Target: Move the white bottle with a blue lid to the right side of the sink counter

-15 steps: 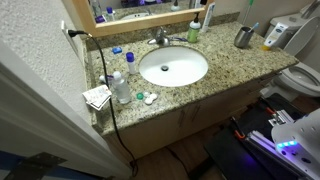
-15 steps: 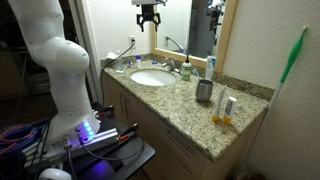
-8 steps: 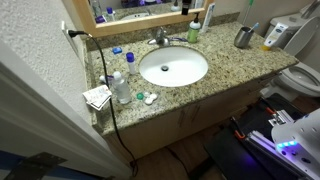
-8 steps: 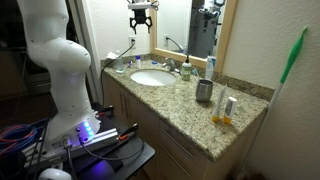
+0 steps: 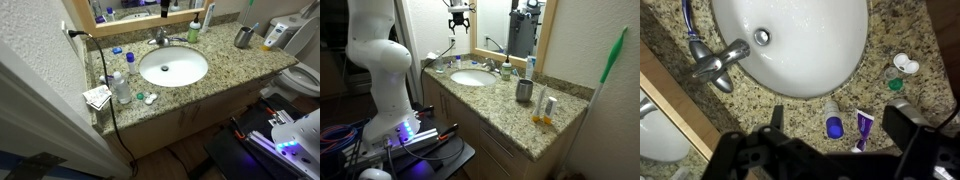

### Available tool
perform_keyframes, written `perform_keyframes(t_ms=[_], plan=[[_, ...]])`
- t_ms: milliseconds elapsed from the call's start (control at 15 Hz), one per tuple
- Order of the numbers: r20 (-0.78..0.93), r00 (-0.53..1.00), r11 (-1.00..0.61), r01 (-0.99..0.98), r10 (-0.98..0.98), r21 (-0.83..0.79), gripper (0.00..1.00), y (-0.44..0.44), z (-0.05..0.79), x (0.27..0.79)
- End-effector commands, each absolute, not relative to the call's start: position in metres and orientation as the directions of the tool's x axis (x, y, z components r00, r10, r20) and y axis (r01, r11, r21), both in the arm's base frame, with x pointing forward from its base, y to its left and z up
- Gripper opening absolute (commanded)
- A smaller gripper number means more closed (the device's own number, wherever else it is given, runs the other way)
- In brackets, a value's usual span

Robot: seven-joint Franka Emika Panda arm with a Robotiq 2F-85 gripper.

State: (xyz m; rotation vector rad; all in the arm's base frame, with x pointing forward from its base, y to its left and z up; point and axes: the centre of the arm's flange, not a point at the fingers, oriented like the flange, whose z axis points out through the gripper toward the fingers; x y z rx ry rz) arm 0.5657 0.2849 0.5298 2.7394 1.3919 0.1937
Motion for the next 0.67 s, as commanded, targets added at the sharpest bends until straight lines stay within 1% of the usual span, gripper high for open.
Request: perform_keyframes(t_ms=[0, 267, 467, 533, 600], plan=[[0.011, 0.517, -0.517, 0.855, 0.856, 0.04, 1.0, 0.306, 0.502, 0.58], [-0.002, 0.409, -0.409, 0.913, 0.913, 0.007, 1.0, 0.36, 0.456, 0.592], [0.005, 0.434, -0.434, 0.9, 0.901, 0.045, 1.0, 0.381, 0.431, 0.608], [-0.01, 0.428, -0.428, 0.904, 0.904, 0.027, 1.0, 0.368, 0.433, 0.583], [-0.008, 0.43, -0.429, 0.903, 0.903, 0.029, 1.0, 0.373, 0.426, 0.588]])
